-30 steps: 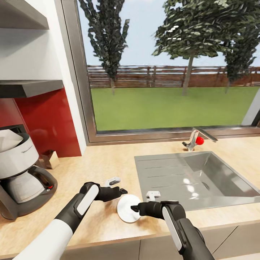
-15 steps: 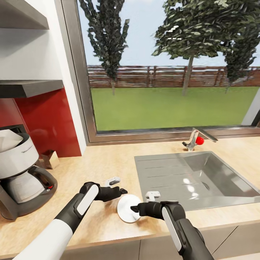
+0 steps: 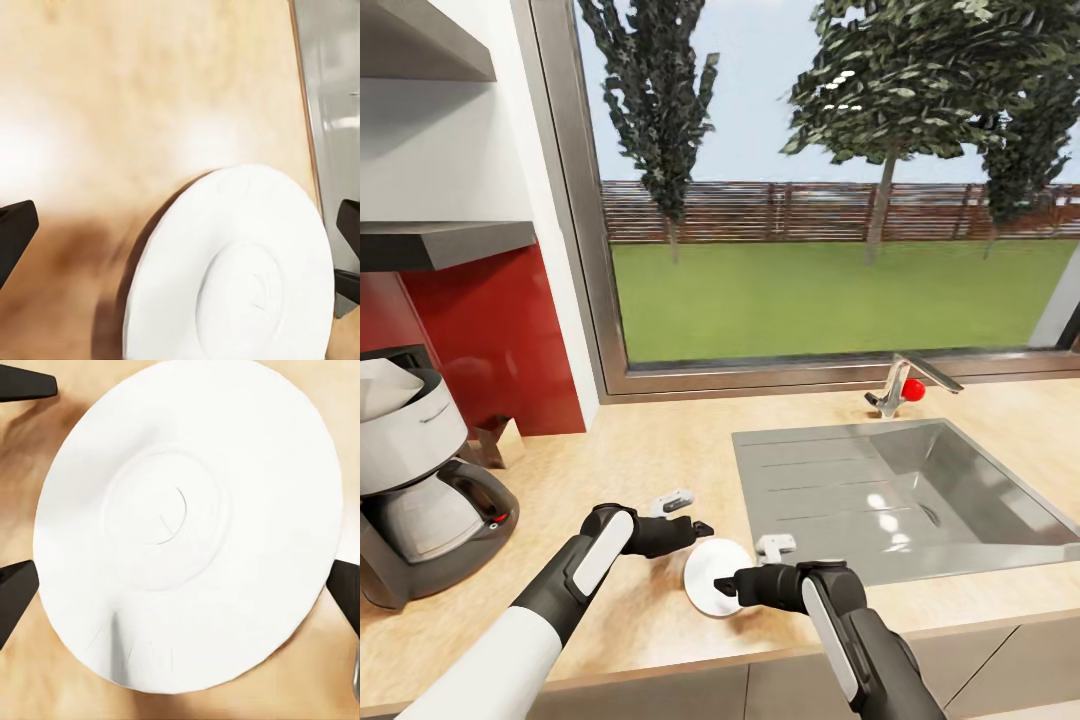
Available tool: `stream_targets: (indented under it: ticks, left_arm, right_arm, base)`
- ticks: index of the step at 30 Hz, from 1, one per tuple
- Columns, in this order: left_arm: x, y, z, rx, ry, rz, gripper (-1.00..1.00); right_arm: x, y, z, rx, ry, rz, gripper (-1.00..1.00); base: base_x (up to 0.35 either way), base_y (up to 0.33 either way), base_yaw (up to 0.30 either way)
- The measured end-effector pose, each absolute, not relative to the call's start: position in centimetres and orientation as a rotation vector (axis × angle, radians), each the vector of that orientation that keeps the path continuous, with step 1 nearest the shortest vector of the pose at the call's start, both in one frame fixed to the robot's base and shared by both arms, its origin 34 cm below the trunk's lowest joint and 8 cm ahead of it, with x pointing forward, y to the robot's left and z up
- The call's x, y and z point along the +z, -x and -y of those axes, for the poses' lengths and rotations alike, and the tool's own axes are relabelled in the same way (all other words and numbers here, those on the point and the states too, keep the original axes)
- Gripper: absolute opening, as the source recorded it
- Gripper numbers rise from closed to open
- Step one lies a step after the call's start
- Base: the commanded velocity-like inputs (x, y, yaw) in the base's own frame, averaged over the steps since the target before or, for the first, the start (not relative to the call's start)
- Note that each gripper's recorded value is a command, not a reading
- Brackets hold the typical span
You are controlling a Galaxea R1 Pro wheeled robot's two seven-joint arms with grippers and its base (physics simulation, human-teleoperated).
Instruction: Set up a coffee station on the kitchen countertop: keep the coffee maker on the countertop, move the bottle of coffee from the kitchen shelf to the counter next to the coffee maker, place a paper coffee filter on top of the coffee maker, put the saucer next to the coffee maker with the coffee cup on the saucer, and place the electric kettle next to the coffee maker.
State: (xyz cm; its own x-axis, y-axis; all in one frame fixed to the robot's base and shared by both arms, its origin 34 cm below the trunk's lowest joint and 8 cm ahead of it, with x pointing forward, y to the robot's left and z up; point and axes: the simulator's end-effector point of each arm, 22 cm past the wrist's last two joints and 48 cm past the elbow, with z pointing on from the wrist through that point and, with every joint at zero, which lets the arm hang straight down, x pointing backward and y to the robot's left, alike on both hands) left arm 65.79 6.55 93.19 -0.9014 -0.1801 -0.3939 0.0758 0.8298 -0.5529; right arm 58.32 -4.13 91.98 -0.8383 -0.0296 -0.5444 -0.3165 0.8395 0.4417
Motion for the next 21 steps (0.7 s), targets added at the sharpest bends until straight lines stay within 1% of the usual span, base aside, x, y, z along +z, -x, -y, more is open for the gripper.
stream_targets:
  ticks: [21]
  left_arm:
    - [93.37, -65.81, -6.42, -0.808, 0.074, -2.57, 1.0]
  right_arm:
    - [91.98, -58.3, 4.1, 0.717, 0.258, -2.484, 1.0]
  base:
    - [0.0, 0.0, 0.0]
